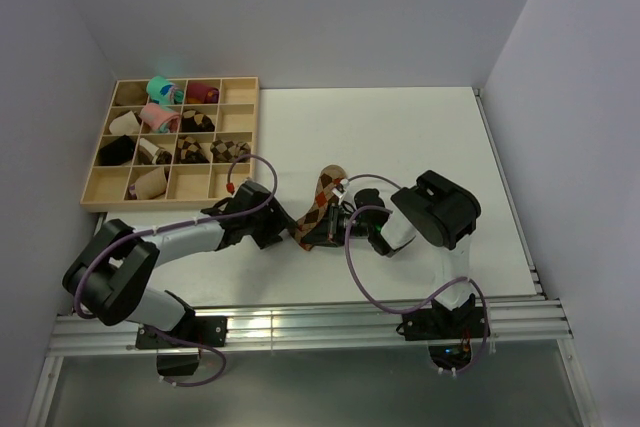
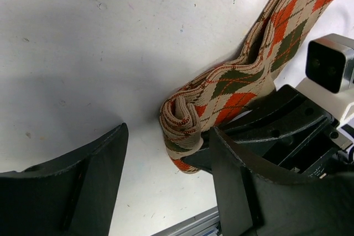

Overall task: Roll the socks
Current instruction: Roll the sock at the center of the board.

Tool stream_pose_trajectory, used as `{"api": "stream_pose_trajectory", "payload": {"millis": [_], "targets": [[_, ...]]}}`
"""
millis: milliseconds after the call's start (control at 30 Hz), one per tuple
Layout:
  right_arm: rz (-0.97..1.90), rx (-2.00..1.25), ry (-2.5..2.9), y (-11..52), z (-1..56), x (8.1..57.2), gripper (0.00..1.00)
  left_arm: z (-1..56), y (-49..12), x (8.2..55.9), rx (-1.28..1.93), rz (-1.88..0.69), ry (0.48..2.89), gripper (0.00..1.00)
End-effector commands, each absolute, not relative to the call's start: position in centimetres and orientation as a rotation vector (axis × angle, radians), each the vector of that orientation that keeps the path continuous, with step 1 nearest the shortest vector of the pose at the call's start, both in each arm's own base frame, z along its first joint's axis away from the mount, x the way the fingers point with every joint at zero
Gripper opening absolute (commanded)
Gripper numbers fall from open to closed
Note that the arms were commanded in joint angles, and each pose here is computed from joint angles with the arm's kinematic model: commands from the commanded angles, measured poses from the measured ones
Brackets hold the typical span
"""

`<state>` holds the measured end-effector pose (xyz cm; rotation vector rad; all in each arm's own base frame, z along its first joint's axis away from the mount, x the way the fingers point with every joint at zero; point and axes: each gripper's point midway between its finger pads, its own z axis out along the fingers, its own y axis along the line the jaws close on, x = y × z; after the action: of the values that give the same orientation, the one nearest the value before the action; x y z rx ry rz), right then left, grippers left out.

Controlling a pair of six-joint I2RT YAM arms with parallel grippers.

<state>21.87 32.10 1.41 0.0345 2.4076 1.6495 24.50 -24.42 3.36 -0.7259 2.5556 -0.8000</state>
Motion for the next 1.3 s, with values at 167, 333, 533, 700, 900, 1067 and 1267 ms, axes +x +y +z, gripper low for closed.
{"api": "stream_pose_trajectory", "payload": {"millis": [167, 333, 533, 700, 900, 1067, 1267], "targets": [[1.374, 0.259, 2.682, 28.5, -5.4, 20.7, 0.0, 3.7, -23.6, 23.9, -0.642, -0.796, 2.528, 0.59], [1.372, 0.257, 2.687, 28.5, -5.5, 20.7, 0.0, 4.2, -24.1, 24.3, -0.609, -0.844, 2.498, 0.54], [1.361, 0.249, 2.693, 28.4, -5.5, 20.7, 0.0, 5.4, -24.1, 24.6, -0.581, -0.902, 2.428, 0.59], [1.359, 0.245, 2.695, 28.4, -5.5, 20.7, 0.0, 6.2, -24.0, 24.4, -0.549, -0.954, 2.385, 0.58], [1.359, 0.241, 2.695, 28.4, -5.5, 20.9, 0.0, 5.0, -24.2, 24.4, -0.558, -0.948, 2.423, 0.46], [1.359, 0.235, 2.698, 28.4, -5.6, 20.8, 0.0, 4.6, -24.3, 24.4, -0.546, -0.944, 2.434, 0.42], [1.364, 0.23, 2.699, 28.5, -5.5, 20.9, 0.0, 3.9, -24.7, 24.4, -0.533, -0.95, 2.455, 0.43]]}}
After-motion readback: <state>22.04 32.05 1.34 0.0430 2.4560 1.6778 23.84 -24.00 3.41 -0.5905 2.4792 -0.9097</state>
